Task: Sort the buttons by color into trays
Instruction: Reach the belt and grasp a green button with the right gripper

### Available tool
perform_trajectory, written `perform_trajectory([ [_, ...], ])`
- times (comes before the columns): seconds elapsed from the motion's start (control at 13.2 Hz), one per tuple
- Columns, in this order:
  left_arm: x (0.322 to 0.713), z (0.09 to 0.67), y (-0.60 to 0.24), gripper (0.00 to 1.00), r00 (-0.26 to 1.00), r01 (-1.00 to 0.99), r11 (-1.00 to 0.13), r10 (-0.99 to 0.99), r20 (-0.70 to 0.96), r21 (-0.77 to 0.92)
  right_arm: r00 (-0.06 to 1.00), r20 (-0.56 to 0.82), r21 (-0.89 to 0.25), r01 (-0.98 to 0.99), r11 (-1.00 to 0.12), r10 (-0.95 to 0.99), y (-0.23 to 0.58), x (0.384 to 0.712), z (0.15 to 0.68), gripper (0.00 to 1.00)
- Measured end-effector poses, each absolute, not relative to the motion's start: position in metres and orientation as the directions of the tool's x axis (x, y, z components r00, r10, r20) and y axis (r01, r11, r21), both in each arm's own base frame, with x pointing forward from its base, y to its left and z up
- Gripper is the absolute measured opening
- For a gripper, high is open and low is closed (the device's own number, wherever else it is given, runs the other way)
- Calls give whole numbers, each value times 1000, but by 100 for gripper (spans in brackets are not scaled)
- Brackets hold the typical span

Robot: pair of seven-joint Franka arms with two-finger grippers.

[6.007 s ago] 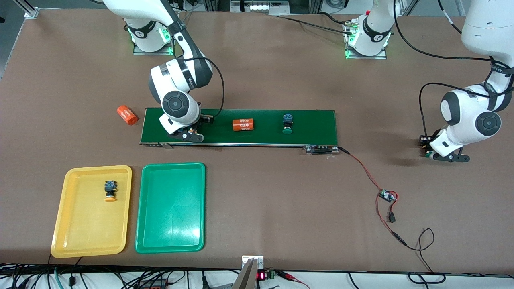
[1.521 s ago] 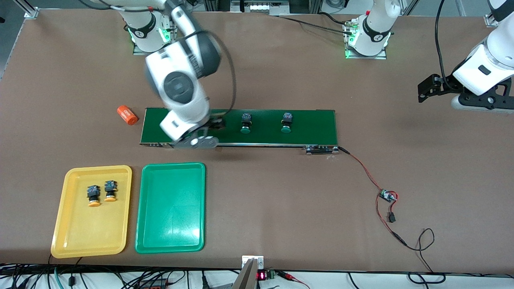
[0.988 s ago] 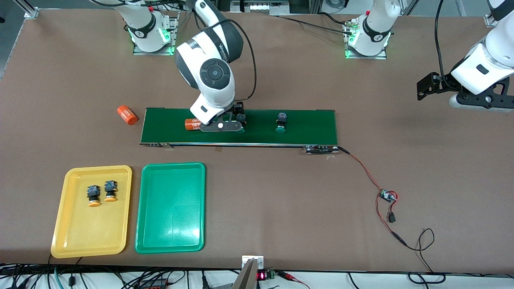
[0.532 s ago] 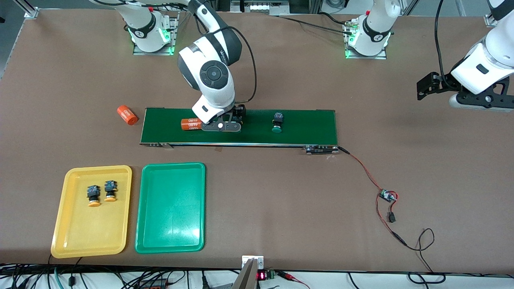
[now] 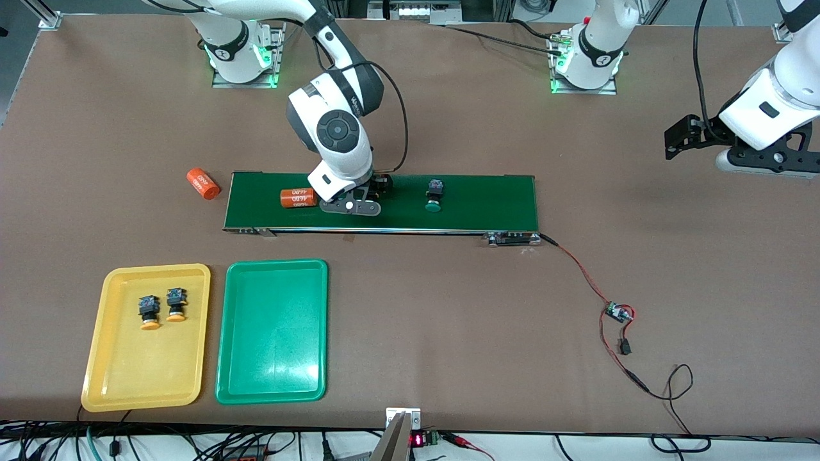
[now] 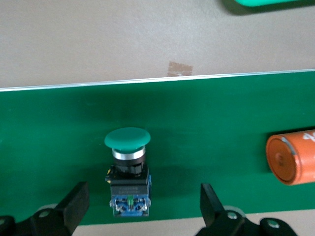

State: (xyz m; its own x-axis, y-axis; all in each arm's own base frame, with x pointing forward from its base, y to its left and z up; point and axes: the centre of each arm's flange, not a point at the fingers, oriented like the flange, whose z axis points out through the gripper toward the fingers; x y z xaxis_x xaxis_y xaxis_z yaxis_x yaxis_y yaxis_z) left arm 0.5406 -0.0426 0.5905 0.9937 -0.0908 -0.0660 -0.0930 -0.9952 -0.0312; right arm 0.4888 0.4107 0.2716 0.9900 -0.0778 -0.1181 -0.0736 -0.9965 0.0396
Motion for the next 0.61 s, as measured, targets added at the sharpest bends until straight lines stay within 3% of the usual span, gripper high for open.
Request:
perform_trajectory([
  [0.53,540,590,-43,100,994,-94,-995,-92,-66,-31,982,-144,36,-118,-992,-122,399,495,254,96],
  [0.61,540,590,-43,100,994,-94,-995,-92,-66,-31,981,-147,38,-119,-992,-124,399,495,251,86],
])
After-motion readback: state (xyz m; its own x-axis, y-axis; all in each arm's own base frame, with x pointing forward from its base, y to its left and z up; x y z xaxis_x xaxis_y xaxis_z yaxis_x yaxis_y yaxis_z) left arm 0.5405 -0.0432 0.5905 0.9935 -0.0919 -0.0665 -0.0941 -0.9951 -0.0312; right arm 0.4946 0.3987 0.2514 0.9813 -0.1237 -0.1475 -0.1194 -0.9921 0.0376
